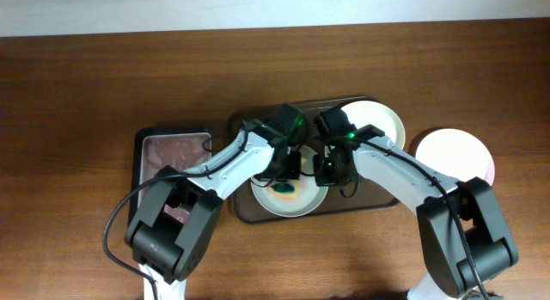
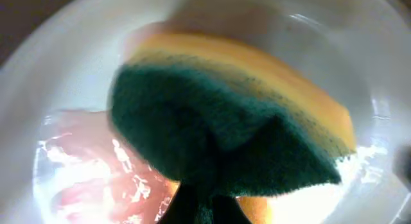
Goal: Clean dirty plates on tray and stack at the side
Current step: 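Scrub the plate held by the right gripper with the sponge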
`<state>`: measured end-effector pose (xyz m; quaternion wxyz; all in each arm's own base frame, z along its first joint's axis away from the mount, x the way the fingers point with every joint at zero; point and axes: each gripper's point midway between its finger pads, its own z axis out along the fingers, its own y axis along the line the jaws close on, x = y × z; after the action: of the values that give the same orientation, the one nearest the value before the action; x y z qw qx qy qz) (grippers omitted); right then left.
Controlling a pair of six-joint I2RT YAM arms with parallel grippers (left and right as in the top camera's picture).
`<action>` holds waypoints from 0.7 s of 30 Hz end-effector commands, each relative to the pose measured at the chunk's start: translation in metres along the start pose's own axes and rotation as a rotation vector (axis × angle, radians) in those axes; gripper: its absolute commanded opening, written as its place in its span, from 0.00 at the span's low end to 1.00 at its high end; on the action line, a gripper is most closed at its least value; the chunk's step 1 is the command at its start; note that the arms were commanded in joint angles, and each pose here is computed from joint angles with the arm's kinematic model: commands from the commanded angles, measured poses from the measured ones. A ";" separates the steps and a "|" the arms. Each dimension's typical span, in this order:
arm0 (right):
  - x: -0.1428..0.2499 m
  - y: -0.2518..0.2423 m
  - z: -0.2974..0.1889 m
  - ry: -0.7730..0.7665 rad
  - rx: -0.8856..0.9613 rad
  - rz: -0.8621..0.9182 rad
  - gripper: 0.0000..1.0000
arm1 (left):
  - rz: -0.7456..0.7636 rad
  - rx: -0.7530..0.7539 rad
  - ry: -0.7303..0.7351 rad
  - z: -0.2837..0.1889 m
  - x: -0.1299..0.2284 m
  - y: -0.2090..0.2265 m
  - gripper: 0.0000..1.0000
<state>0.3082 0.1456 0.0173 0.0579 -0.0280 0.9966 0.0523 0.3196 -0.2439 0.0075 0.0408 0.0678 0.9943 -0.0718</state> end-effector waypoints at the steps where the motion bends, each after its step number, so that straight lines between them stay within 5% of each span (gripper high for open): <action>1: -0.002 -0.001 -0.006 -0.012 0.016 -0.019 0.04 | -0.009 -0.544 -0.076 0.001 -0.010 0.105 0.00; 7: 0.000 -0.002 -0.006 -0.001 0.021 -0.018 0.04 | 0.010 -0.674 -0.122 -0.031 -0.027 0.117 0.00; 15: 0.002 -0.001 -0.006 0.009 0.014 -0.018 0.04 | -0.011 -0.570 -0.123 -0.064 -0.047 0.088 0.00; 21: -0.004 0.038 -0.010 -0.002 -0.200 -0.084 0.04 | -0.011 -0.552 -0.089 -0.070 -0.043 0.085 0.00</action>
<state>0.3090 0.1605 0.0230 0.0578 -0.0535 0.9933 0.0851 0.3671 -0.1568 0.0629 0.1056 0.0542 0.9720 0.2027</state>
